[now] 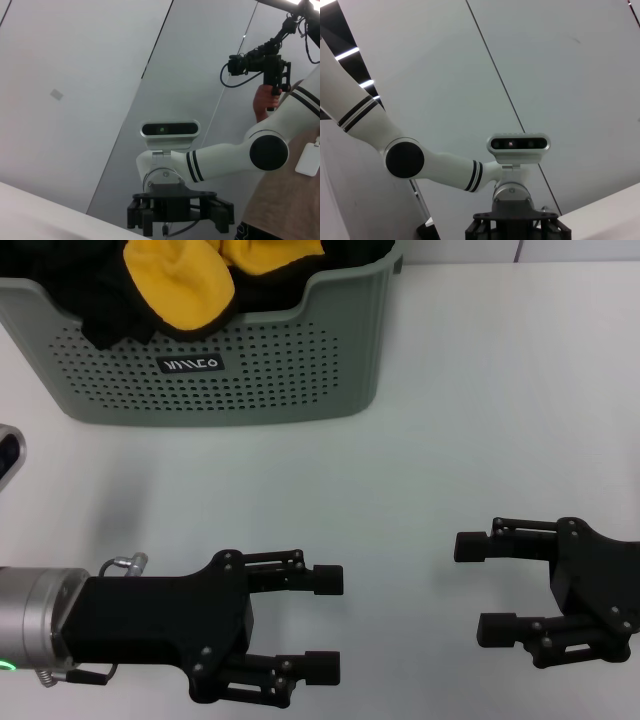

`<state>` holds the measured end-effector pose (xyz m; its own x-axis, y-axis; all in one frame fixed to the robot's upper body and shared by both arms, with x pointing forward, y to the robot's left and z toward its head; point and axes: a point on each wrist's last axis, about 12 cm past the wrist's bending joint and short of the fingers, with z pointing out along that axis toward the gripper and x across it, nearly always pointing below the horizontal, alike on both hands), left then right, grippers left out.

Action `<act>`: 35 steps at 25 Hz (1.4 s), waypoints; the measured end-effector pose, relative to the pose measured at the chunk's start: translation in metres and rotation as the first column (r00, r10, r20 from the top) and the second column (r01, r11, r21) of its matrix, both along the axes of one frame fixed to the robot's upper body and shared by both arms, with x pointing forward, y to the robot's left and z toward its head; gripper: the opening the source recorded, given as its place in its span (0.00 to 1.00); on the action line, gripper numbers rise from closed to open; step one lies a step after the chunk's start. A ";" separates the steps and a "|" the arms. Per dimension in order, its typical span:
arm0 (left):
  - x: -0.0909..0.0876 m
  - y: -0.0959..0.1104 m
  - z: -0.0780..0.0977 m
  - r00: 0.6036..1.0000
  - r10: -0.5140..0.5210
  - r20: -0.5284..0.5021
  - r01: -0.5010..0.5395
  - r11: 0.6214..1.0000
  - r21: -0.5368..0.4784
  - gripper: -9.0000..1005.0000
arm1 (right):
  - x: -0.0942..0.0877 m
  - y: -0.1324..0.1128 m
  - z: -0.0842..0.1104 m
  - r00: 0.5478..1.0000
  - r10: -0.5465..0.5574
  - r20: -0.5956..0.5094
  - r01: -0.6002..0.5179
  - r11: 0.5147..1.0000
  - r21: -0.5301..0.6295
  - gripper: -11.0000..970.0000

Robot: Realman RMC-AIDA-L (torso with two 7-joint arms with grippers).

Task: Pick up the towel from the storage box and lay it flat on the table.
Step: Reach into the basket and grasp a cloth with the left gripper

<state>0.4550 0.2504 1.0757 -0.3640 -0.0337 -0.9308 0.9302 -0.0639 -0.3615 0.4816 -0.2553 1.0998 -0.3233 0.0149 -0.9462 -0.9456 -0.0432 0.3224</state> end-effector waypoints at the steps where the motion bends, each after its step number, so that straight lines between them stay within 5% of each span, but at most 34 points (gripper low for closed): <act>1: 0.000 0.000 0.000 1.000 0.000 -0.001 0.000 1.000 0.000 0.77 | 0.000 0.000 0.000 1.000 0.000 0.000 0.000 1.000 0.000 0.81; 20: 0.000 0.001 0.000 1.000 0.004 0.002 -0.004 1.000 0.000 0.77 | 0.001 0.000 0.000 1.000 -0.006 0.002 0.006 1.000 -0.001 0.81; 24: 0.005 0.004 0.002 0.997 0.072 0.025 -0.071 0.997 -0.030 0.77 | 0.002 0.000 0.001 1.000 -0.014 0.004 0.014 1.000 0.001 0.81; 26: 0.010 0.008 0.002 0.981 0.189 0.034 -0.186 0.979 -0.082 0.77 | 0.002 -0.001 0.001 1.000 -0.019 0.005 0.019 1.000 0.003 0.81; 29: 0.016 0.020 0.002 0.914 0.405 0.026 -0.396 0.903 -0.164 0.77 | 0.002 -0.001 0.000 1.000 -0.021 0.008 0.021 1.000 0.004 0.81; 35: 0.024 0.032 0.002 0.828 0.561 0.016 -0.547 0.812 -0.203 0.77 | 0.002 0.001 -0.002 0.999 -0.032 0.011 0.032 0.999 0.005 0.81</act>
